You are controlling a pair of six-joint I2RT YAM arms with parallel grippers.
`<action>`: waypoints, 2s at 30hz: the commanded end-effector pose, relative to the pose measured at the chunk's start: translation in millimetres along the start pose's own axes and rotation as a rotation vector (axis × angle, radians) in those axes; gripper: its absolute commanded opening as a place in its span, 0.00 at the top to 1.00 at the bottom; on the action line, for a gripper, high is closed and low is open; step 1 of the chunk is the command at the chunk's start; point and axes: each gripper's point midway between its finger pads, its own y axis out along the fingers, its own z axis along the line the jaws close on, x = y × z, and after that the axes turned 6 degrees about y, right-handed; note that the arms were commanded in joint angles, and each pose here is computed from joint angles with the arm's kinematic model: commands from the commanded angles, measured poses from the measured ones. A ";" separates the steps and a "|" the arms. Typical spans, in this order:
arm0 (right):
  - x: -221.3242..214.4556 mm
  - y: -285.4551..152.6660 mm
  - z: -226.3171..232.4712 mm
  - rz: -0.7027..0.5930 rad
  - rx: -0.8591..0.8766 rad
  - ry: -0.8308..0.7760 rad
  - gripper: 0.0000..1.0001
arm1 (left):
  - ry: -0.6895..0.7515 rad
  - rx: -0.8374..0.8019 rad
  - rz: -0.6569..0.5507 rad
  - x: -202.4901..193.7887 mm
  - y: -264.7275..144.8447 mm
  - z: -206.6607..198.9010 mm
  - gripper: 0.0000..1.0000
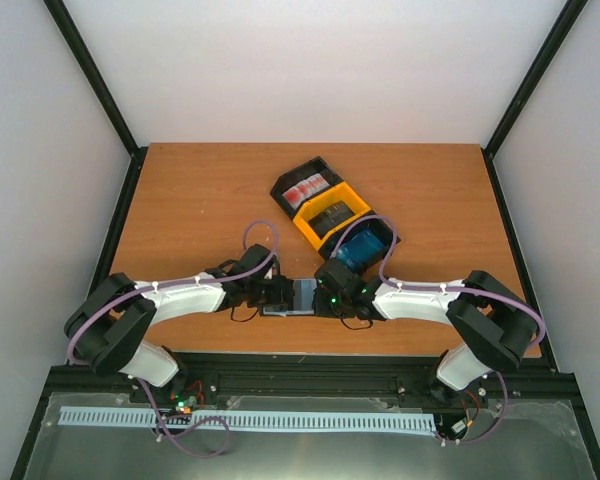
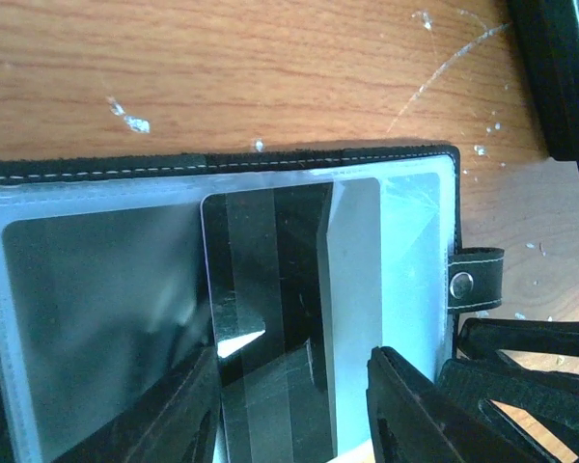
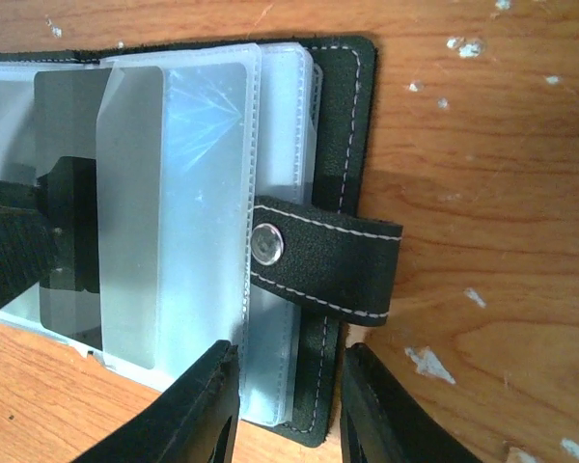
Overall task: Put the credit cards into the card holder
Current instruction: Insert the credit card into the card holder.
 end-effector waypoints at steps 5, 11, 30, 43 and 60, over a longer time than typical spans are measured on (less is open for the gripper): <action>-16.6 10.4 -19.9 0.058 -0.071 -0.004 0.69 | 0.076 -0.094 0.080 -20.6 9.3 -8.4 0.56; -16.8 10.7 -19.0 0.059 -0.068 -0.004 0.71 | 0.086 -0.157 0.095 -23.5 11.4 -18.2 0.55; -11.5 5.1 -14.2 0.031 -0.046 -0.012 0.70 | 0.137 -0.236 0.057 -9.2 14.0 -39.2 0.52; 3.6 -24.7 -8.7 -0.053 -0.065 -0.057 0.67 | 0.068 0.065 -0.065 10.9 -30.2 4.6 0.26; -6.5 -8.0 4.7 0.008 -0.025 -0.105 0.63 | -0.035 0.123 -0.037 -2.0 -20.5 33.6 0.47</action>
